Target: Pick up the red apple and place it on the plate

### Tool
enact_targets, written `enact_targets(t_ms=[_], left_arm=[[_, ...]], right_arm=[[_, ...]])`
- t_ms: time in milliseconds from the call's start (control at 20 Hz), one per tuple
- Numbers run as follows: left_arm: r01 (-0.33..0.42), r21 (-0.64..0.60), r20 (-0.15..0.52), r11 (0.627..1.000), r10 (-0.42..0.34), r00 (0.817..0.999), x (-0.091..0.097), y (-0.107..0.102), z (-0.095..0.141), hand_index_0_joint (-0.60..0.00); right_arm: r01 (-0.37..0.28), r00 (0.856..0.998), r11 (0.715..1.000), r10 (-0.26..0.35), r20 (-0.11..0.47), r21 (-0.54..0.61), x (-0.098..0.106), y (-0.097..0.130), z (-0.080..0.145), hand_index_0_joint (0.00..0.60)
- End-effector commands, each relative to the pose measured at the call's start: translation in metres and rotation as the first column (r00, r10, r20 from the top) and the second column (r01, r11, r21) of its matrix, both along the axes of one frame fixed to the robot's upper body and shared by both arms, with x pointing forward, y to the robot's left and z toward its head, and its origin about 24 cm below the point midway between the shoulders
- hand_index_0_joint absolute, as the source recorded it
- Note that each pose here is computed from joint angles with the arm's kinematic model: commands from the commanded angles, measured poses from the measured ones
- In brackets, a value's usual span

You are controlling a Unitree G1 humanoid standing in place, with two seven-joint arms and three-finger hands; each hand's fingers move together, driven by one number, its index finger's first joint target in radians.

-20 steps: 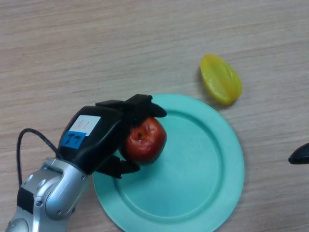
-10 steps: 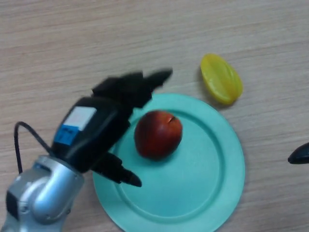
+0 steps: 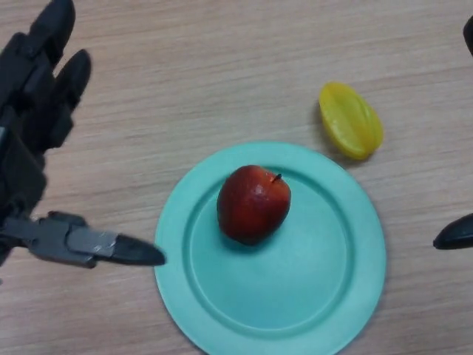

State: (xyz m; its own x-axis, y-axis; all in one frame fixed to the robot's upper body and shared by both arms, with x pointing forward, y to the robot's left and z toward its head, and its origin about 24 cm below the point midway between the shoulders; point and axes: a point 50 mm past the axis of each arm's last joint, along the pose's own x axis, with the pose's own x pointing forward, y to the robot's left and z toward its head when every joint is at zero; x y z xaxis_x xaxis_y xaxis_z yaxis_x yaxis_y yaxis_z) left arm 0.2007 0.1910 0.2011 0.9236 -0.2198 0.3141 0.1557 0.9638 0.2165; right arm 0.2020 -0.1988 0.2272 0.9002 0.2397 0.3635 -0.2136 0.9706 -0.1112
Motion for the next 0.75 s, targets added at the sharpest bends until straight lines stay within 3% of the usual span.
enact_targets(t_ms=[50, 400, 600, 750], left_arm=[[-0.014, 0.027, 0.203, 1.0, 0.008, 0.979, -0.014, 0.007, 0.025, 0.0], [-0.017, -0.006, 0.212, 1.0, 0.018, 0.977, -0.017, 0.001, 0.034, 0.0], [0.023, -0.059, 0.191, 0.998, -0.011, 0.982, -0.019, 0.003, 0.036, 0.0], [0.016, -0.052, 0.222, 0.998, -0.004, 0.975, -0.023, 0.003, 0.037, 0.0]], right_arm=[[-0.018, 0.981, 1.0, 0.021, 0.191, -0.019, -0.012, 0.0, 0.027, 0.0], [-0.029, 0.985, 0.999, 0.032, 0.167, -0.019, -0.004, 0.003, 0.027, 0.0], [-0.042, 0.985, 0.996, 0.054, 0.162, -0.075, -0.001, 0.009, 0.024, 0.0], [-0.056, 0.984, 0.995, 0.068, 0.163, -0.079, -0.001, 0.011, 0.022, 0.0]])
